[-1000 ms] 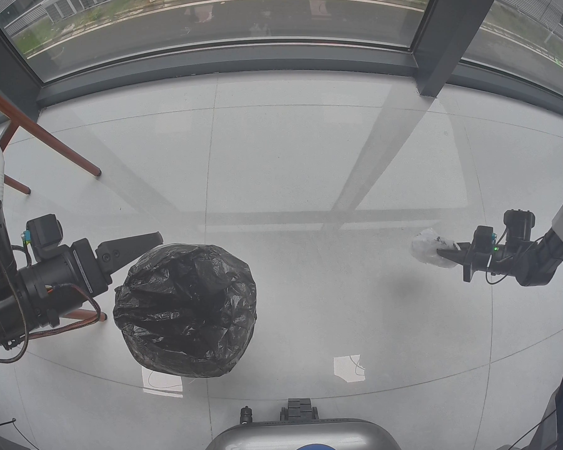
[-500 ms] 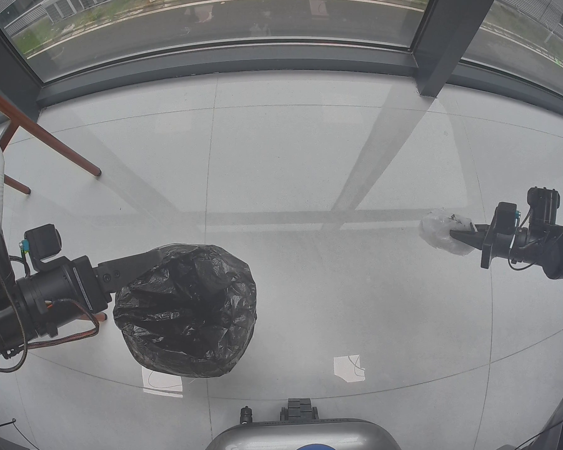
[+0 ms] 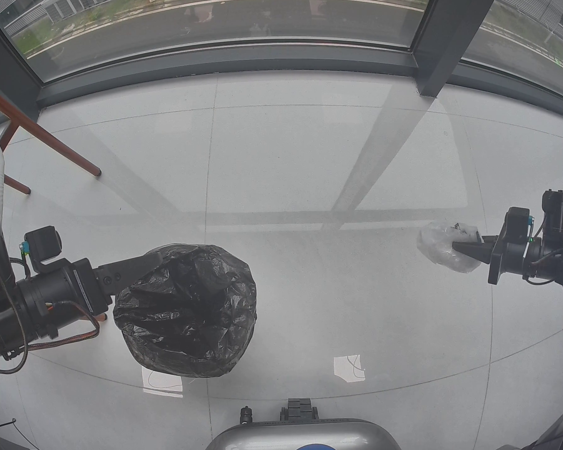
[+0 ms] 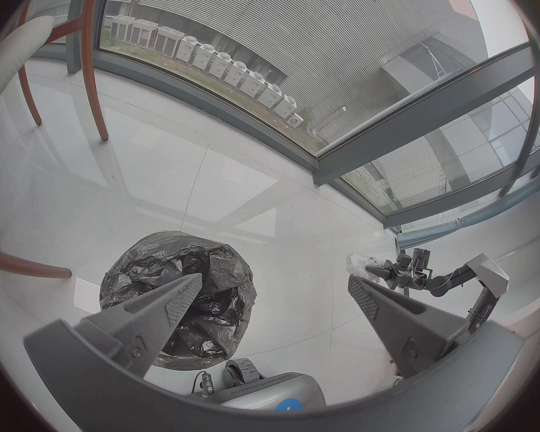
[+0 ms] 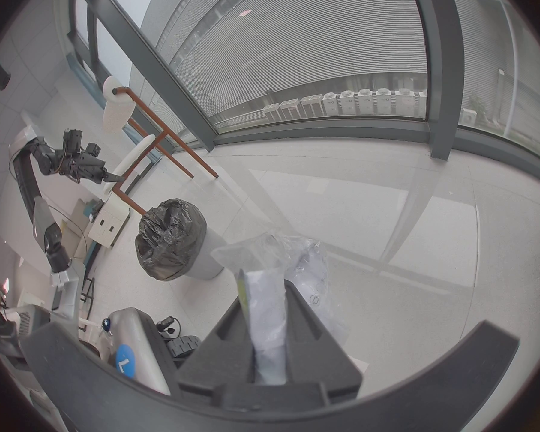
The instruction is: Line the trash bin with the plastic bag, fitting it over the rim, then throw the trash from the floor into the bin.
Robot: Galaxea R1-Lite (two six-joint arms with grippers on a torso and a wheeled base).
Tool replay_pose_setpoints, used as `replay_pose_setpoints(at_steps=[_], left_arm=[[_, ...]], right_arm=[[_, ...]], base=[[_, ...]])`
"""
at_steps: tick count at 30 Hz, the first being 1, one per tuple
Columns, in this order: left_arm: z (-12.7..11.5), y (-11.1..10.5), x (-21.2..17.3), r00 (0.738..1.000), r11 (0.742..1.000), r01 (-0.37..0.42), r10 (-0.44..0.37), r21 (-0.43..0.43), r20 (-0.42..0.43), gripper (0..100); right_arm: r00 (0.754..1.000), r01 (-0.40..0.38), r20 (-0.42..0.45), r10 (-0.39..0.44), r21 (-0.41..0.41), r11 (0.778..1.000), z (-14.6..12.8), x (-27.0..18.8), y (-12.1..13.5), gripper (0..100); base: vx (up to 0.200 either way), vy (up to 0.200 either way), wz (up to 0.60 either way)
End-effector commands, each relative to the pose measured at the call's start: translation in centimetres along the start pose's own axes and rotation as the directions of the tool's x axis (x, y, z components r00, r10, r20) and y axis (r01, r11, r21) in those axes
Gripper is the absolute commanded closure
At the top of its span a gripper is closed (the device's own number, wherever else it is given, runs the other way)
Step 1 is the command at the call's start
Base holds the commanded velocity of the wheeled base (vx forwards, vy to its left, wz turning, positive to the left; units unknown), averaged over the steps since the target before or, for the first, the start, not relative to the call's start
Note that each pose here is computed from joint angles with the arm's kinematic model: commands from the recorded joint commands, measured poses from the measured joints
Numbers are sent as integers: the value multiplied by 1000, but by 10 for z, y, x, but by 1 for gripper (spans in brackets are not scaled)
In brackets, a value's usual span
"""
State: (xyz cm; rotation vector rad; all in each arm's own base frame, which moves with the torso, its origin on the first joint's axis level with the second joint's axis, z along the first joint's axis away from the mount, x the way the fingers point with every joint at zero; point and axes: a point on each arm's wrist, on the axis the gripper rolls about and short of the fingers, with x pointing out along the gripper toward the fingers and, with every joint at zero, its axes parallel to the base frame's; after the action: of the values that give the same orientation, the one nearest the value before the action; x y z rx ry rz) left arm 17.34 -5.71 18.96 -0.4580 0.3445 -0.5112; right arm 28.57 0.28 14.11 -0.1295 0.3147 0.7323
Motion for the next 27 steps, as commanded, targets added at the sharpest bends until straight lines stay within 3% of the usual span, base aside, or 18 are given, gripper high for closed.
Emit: replay_pose_setpoints(at_steps=[1, 14, 27], left_arm=[[0, 0, 0, 1000, 1000, 4, -4, 0, 0, 0], [-3, -5, 1, 999, 1000, 28, -28, 13, -16, 0], [-7, -3, 0, 999, 998, 25, -23, 59, -29, 0]], right_arm=[[1000, -5, 21, 5, 2, 1000, 10, -12, 27, 100], [1000, -13, 4, 13, 32, 999, 9, -24, 73, 100], [1000, -30, -8, 30, 7, 1000, 10, -21, 94, 100]], base=[[0, 0, 0], [0, 0, 0], [0, 0, 0]])
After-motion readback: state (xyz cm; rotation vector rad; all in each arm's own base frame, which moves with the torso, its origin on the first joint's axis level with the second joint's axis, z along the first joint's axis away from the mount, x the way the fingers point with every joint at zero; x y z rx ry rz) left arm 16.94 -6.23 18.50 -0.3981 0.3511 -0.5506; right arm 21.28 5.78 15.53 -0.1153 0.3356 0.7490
